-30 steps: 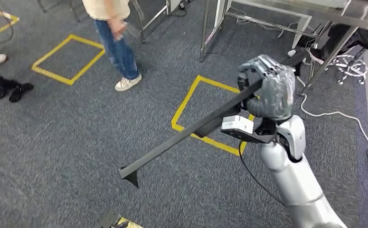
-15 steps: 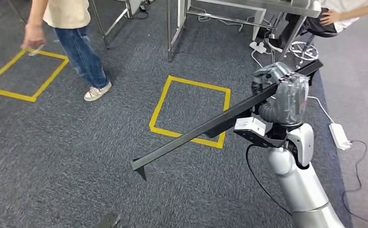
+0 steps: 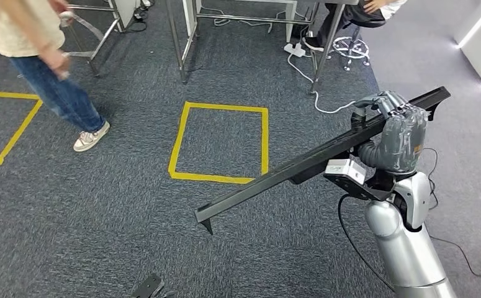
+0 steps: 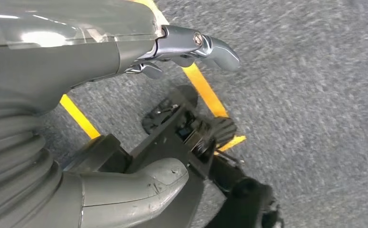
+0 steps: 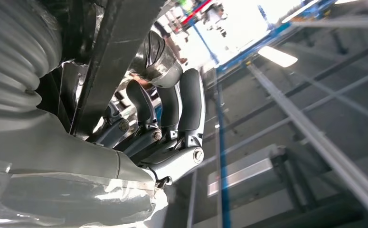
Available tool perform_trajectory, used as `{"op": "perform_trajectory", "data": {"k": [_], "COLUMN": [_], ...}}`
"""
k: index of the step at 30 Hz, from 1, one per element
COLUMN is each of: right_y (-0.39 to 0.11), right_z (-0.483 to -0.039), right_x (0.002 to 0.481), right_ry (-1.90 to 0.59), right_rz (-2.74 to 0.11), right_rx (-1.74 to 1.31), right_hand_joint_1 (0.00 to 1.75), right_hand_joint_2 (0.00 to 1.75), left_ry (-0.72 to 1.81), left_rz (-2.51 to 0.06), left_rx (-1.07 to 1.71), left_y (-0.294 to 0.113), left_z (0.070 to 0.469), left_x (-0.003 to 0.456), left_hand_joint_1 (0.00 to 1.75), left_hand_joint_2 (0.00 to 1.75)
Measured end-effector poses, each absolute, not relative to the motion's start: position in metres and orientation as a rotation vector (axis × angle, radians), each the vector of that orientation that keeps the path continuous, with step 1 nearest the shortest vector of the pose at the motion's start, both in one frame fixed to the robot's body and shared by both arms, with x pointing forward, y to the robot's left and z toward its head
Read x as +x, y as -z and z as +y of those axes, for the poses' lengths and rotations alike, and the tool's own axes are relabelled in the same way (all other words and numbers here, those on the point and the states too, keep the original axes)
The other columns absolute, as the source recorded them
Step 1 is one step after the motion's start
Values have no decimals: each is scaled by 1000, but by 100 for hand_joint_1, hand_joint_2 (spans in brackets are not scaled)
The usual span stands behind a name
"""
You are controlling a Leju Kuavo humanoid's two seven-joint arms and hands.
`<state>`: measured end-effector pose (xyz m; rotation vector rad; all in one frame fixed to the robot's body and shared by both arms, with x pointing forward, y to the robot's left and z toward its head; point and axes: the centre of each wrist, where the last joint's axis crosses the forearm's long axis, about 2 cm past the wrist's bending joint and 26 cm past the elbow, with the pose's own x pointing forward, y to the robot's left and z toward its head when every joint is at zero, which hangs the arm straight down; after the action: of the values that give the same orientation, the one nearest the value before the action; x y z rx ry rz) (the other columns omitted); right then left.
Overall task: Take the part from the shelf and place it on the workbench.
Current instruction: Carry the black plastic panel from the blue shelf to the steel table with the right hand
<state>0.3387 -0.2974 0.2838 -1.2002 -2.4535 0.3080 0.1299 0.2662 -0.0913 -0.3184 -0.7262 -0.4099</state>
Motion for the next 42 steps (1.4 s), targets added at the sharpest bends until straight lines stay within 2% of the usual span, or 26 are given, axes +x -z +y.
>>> {"op": "perform_trajectory", "data": {"k": [25,42], "right_y": [-269,-274], "right_z": [-300,-300], "right_x": [323,317], "right_ry": [-275,-268], "right_rz": [-2444,-2465], "right_rx": [-1160,-1198], "right_hand_joint_1": [175,175], "right_hand_joint_2": [175,175], "left_ry": [457,456], "left_rz": [-737,-736], "left_rx": [-321,-358], "left_y": [89,88], "left_z": [276,264], "left_x": [139,139], "left_hand_joint_1": [0,0], "left_hand_joint_2": [175,175]}}
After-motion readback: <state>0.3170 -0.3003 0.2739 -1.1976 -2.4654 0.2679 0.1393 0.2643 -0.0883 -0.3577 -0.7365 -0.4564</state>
